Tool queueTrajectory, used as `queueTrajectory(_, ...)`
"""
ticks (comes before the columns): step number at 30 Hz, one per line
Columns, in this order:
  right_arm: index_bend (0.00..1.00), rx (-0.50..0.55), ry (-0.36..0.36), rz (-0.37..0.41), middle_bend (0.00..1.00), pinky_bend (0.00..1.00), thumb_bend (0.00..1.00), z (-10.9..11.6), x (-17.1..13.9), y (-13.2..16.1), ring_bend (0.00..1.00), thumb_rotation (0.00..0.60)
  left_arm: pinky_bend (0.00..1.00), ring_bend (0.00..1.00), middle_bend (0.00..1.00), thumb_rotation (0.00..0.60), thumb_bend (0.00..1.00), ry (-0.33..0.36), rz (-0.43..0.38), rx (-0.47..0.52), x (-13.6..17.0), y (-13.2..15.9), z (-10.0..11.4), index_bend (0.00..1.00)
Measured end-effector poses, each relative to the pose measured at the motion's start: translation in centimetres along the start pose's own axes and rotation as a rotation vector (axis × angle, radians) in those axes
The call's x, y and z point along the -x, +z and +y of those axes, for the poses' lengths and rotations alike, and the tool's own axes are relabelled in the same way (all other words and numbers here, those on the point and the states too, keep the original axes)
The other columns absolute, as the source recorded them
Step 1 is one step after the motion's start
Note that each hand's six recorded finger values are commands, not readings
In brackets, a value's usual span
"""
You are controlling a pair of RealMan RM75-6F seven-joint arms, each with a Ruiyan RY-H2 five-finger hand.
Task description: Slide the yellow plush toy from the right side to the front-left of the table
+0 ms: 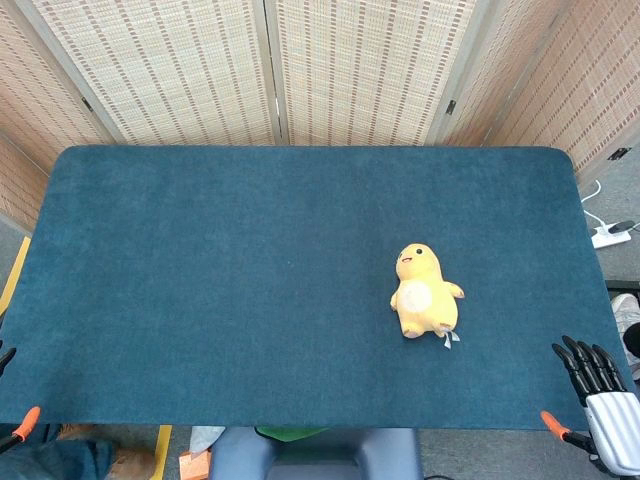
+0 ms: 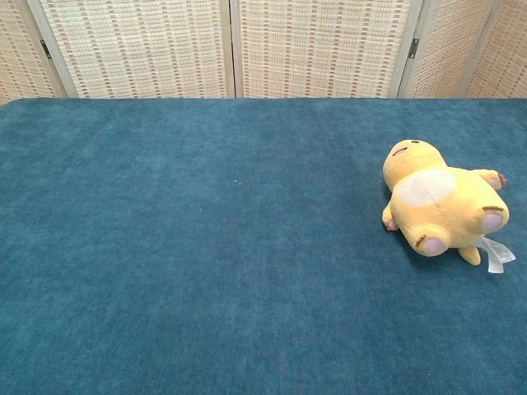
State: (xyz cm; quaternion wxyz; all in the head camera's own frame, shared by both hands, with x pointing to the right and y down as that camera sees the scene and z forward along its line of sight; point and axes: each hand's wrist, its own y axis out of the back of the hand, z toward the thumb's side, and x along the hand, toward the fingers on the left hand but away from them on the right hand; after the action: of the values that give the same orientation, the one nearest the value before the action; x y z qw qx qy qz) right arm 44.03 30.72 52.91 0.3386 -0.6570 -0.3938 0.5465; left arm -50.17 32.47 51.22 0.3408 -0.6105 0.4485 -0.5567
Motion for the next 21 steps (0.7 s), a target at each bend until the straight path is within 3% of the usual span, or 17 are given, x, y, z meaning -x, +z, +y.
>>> queueTrajectory(7,0.0,-0.006,0.077,0.042,0.0,0.0,0.14,-1.0,3.3,0.6,0.0,0.6,0.12,0.0,0.0,0.6,0.3,0.006,-0.009,0.003,-0.5,0.2,0.1,0.0)
queueTrajectory(13,0.0,-0.027,0.186,0.124,0.0,0.0,0.14,-2.2,9.6,2.8,0.0,0.6,0.12,0.0,0.0,0.6,0.3,-0.003,-0.006,0.011,-0.9,-0.1,0.1,0.0)
queueTrajectory(21,0.0,-0.109,0.327,0.213,0.0,0.0,0.15,-5.6,18.5,8.2,0.0,0.6,0.12,0.0,0.0,0.6,0.3,-0.013,0.021,0.018,-1.1,-0.9,0.0,0.0)
